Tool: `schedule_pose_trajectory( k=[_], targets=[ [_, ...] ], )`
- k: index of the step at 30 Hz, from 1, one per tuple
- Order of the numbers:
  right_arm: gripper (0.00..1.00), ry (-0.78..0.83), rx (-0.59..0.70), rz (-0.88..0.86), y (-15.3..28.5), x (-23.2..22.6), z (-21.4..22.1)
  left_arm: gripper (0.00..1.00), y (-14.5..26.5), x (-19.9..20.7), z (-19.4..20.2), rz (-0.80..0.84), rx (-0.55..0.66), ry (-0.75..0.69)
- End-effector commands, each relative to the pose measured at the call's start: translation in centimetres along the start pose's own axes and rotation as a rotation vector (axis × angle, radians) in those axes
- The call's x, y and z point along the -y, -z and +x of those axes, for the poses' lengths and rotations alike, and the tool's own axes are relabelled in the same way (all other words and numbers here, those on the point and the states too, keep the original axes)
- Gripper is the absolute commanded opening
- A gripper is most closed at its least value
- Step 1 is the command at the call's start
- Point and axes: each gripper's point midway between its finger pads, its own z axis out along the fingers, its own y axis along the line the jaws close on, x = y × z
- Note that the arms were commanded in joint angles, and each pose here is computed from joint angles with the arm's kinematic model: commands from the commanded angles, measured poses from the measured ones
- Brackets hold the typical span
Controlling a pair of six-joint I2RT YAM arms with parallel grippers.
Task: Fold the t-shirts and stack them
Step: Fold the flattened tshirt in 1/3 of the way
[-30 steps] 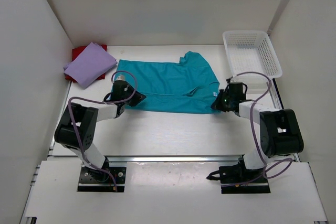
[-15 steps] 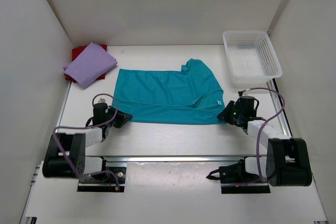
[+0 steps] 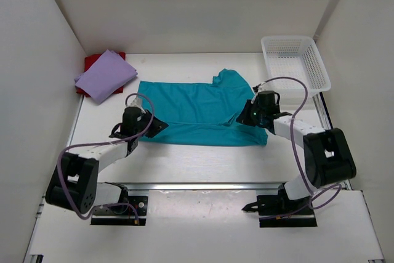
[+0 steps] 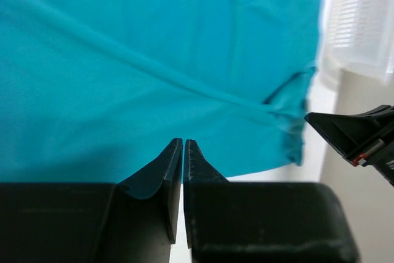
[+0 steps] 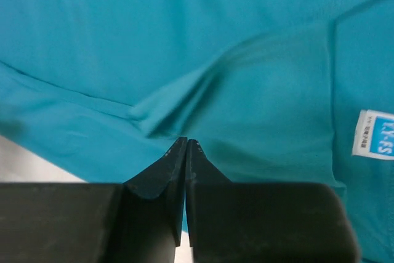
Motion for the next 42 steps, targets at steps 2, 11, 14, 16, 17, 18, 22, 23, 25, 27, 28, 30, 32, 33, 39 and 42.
schedule_pose_trajectory(
  k=[2,11,14,16,17,18,22,23,25,27,28,30,32,33,39,42],
  targets=[
    [0.0,0.001,-0.012,-0.023,-1.4,-0.4,0.4,0.17,-0.5,-0.7,0.7,-0.016,-0.016,-0.029],
    [0.0,0.006,-0.089,-0.075,-4.8,-2.1,1.5,0.16,-0.6,-2.4,1.6,-0.051,-0.025,-0.007],
    [0.0,-0.014,-0.06,-0.104,-5.8,-2.8,-0.8,0.16,-0.5,-2.5,1.5,-0.05,-0.017,-0.011],
    [0.0,-0.009,-0.044,-0.122,-6.7,-3.5,-2.7,0.16,-0.6,-2.8,1.8,-0.059,-0.023,-0.013],
    [0.0,-0.017,-0.045,-0.132,-7.1,-3.8,-3.7,0.16,-0.6,-2.8,1.9,-0.059,-0.026,-0.011],
    [0.0,-0.019,-0.033,-0.143,-7.3,-4.3,-4.9,0.16,-0.7,-2.7,1.9,-0.059,-0.026,-0.015],
    [0.04,-0.015,-0.004,-0.153,-7.5,-4.7,-6.8,0.15,-0.6,-3.2,2.0,-0.073,-0.02,0.005],
    [0.04,-0.016,-0.006,-0.152,-7.5,-4.4,-7.1,0.16,-0.7,-3.0,1.7,-0.066,-0.012,0.009],
    [0.03,-0.014,-0.015,-0.143,-7.0,-3.9,-6.6,0.15,-0.8,-3.2,1.6,-0.075,-0.007,0.011],
    [0.03,-0.002,0.022,-0.091,-5.1,-2.9,-5.3,0.15,-0.8,-2.3,1.7,-0.047,-0.018,0.01],
    [0.04,0.003,0.062,-0.098,-4.4,-3.1,-5.7,0.16,-0.9,-2.1,2.0,-0.047,-0.022,0.002],
    [0.03,-0.016,0.079,-0.09,-2.6,-2.4,-3.9,0.16,-1.0,-1.9,1.9,-0.057,-0.01,-0.012],
    [0.0,0.005,0.064,-0.092,-2.1,-2.6,-3.0,0.16,-0.9,-1.5,1.9,-0.04,-0.013,-0.015],
    [0.0,0.006,0.04,-0.094,-2.3,-2.5,-2.2,0.16,-0.9,-1.3,2.0,-0.034,-0.017,-0.01],
    [0.0,0.043,-0.079,-0.183,-4.6,-5.7,0.4,0.16,-0.7,-2.7,2.8,-0.058,-0.034,-0.004],
    [0.0,0.033,-0.08,-0.166,-6.2,-5.3,-0.2,0.16,-0.5,-3.0,2.6,-0.063,-0.025,-0.006]
  ],
)
